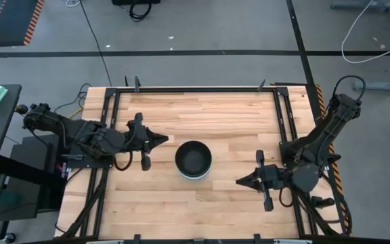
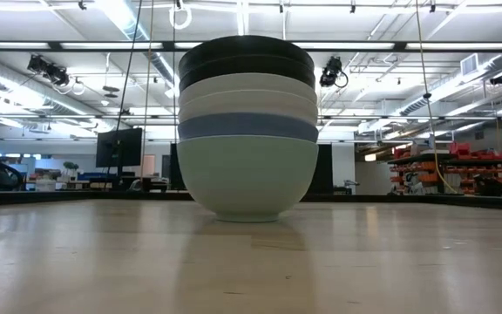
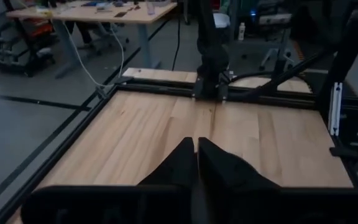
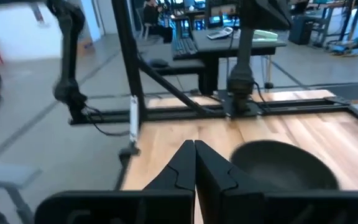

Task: Nest bowls inside each other
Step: Return to Home Position

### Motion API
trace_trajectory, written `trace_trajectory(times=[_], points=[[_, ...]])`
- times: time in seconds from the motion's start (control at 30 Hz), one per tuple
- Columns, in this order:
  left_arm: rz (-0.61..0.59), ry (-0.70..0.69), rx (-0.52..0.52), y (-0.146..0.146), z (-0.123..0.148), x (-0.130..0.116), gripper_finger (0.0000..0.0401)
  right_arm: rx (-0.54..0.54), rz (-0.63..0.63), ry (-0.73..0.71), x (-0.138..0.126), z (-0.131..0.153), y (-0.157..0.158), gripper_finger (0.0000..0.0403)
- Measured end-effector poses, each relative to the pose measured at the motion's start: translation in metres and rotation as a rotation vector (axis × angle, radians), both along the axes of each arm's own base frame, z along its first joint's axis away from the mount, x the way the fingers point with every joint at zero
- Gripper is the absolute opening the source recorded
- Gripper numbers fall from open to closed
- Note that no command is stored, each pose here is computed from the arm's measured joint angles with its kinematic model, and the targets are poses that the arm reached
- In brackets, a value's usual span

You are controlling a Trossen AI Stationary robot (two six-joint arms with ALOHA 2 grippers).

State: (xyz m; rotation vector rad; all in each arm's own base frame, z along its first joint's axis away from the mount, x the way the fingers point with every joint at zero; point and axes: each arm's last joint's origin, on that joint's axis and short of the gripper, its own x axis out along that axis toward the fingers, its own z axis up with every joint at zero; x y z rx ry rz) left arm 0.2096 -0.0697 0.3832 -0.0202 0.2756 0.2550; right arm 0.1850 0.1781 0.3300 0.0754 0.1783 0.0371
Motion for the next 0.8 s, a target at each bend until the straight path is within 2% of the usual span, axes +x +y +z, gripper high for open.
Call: trace_trajectory(times=[0.17, 0.3, 0.4, 0.57, 0.67, 0.8], points=[[-0.001, 0.020, 0.009, 0.000, -0.003, 0.001, 0.0036, 0.061, 0.026, -0.022, 0.000, 0.013, 0.002, 0.0009], [0.010, 0.014, -0.030, 0.000, -0.003, 0.000, 0.0033, 0.118, 0.019, -0.019, 0.000, 0.014, 0.001, 0.0013], [-0.001, 0.007, -0.003, 0.000, -0.001, -0.001, 0.0028, 0.167, 0.028, -0.014, -0.002, 0.016, -0.001, 0.0017], [-0.011, -0.019, -0.013, 0.001, 0.002, -0.007, 0.0023, 0.155, 0.155, -0.025, -0.015, 0.019, 0.001, 0.0018], [-0.036, -0.020, -0.015, -0.003, -0.010, -0.013, 0.0027, 0.163, 0.227, -0.081, -0.025, 0.012, 0.010, 0.0018], [-0.077, -0.089, -0.012, -0.005, -0.026, -0.020, 0.0034, 0.171, 0.329, -0.174, -0.037, 0.004, 0.018, 0.0018]])
